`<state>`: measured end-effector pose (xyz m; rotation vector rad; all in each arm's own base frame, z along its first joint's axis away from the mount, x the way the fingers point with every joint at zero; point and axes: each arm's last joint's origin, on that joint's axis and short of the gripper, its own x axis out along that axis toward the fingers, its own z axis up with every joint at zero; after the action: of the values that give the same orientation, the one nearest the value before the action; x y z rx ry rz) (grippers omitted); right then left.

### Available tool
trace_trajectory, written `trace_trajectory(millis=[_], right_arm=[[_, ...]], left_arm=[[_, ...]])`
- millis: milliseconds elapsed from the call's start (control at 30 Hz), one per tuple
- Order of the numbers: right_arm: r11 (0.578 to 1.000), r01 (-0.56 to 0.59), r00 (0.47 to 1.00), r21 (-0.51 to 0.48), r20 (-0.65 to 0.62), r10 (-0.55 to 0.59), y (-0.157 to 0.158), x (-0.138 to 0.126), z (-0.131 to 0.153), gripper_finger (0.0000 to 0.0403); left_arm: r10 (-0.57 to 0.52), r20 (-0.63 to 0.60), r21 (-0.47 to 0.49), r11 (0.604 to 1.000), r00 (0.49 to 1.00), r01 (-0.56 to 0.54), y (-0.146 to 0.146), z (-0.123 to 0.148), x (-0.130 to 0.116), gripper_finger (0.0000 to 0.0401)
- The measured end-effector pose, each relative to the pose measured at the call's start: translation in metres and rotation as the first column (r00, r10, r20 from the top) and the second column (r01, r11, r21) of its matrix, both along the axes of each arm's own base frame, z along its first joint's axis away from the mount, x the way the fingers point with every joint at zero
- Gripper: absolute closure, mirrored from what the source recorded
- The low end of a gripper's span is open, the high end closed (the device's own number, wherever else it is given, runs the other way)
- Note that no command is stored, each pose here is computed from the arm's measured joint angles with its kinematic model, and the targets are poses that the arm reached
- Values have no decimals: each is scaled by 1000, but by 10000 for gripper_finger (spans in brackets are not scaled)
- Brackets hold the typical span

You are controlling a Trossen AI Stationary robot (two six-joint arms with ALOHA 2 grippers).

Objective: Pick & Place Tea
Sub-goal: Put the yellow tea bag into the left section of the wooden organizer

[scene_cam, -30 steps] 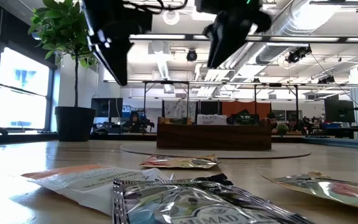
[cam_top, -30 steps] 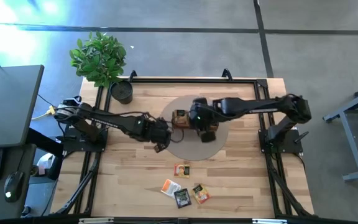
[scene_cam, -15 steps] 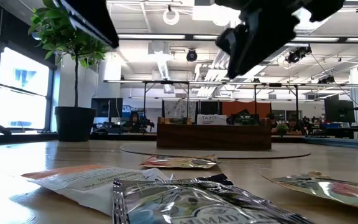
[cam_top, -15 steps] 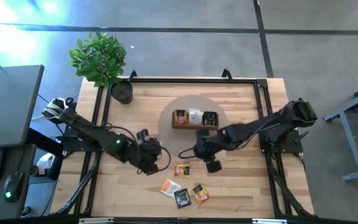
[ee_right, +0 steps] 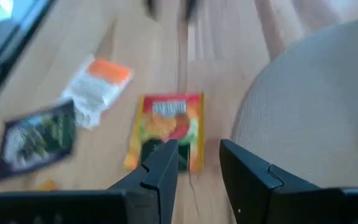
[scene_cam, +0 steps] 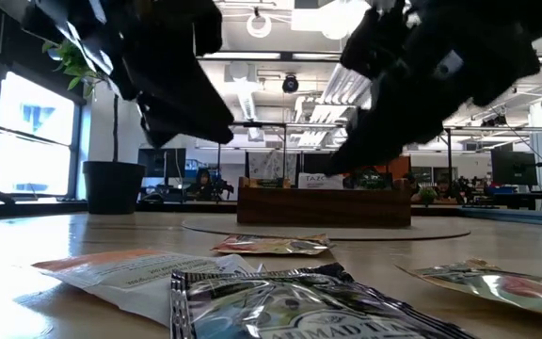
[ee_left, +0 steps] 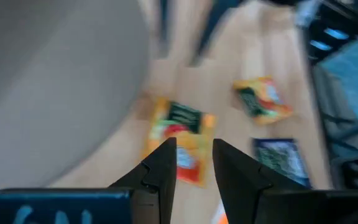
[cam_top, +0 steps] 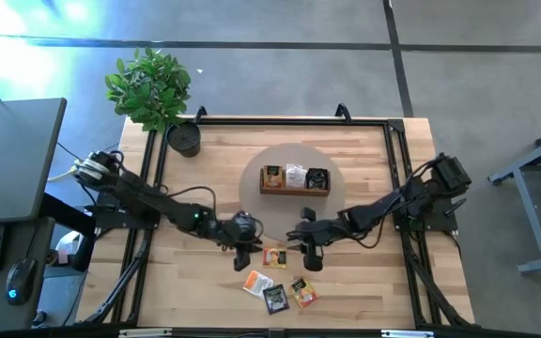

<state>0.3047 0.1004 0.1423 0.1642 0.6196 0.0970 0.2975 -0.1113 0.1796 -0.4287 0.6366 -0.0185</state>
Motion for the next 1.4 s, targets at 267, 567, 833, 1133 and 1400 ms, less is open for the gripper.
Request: trace_trajectory(millis=[267, 567, 833, 1133, 1400], right_arm=[[999, -24, 998, -27, -56, 22, 12, 11, -24, 286], [995, -92, 992, -44, -96, 88, 16, 8, -27, 286], [983, -175, 975, 48, -132, 180, 18, 5, -28, 286], [996, -33, 989, 82, -141, 44, 15, 6, -28, 286], [975, -193, 973, -110, -151, 176, 8, 5, -30, 286]], left_arm=[[-104, -45, 14, 994, 994, 105, -17, -33, 23, 298], [-84, -59, -68, 995, 995, 80, -3, -33, 48, 298], [-329, -5, 179, 929, 944, 325, -1, -21, 58, 298], [-283, -133, 181, 935, 950, 304, 1, -24, 55, 298], [-250, -242, 70, 959, 938, 274, 1, -30, 48, 298]])
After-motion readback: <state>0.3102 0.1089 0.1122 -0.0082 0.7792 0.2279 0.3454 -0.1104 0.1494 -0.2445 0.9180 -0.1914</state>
